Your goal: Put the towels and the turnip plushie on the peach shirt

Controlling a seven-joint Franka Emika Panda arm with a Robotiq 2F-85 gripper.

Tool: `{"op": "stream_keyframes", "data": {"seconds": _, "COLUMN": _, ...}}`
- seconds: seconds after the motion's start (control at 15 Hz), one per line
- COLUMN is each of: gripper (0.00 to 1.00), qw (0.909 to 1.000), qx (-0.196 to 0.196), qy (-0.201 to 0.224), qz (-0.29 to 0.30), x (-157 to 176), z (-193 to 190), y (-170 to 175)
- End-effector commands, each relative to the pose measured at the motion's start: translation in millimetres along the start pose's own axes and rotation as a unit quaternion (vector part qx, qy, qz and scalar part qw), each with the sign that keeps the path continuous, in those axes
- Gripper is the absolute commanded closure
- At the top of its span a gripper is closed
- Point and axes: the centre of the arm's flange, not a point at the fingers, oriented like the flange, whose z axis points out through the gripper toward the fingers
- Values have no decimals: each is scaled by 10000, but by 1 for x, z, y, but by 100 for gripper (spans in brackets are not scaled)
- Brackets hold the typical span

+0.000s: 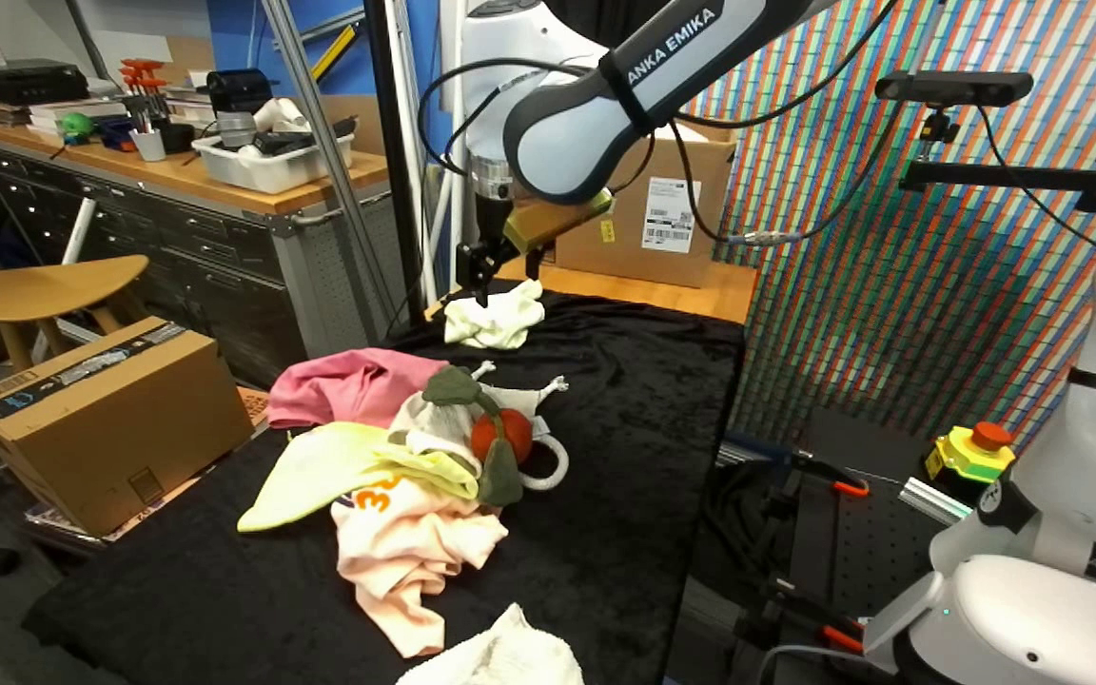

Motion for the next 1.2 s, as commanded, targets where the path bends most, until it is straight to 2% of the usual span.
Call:
{"op": "stream_keyframes", "data": {"seconds": 0.0, "gripper": 0, "qw": 9992, "qx": -36, "qy": 166, "qz": 374, "x": 55, "z": -19, "y": 3}}
{"op": "stream_keyframes", "data": {"seconds": 0.33, "gripper": 0, "qw": 9983, "qx": 81, "qy": 217, "qz": 530, "x": 101, "z": -11, "y": 24}}
{"op": "stream_keyframes", "data": {"seconds": 0.87, "gripper": 0, "qw": 9973, "qx": 384, "qy": -337, "qz": 524, "x": 143, "z": 71, "y": 93}}
{"op": "stream_keyframes", "data": {"seconds": 1.13, "gripper": 0, "qw": 9976, "qx": 407, "qy": -507, "qz": 256, "x": 155, "z": 108, "y": 108}}
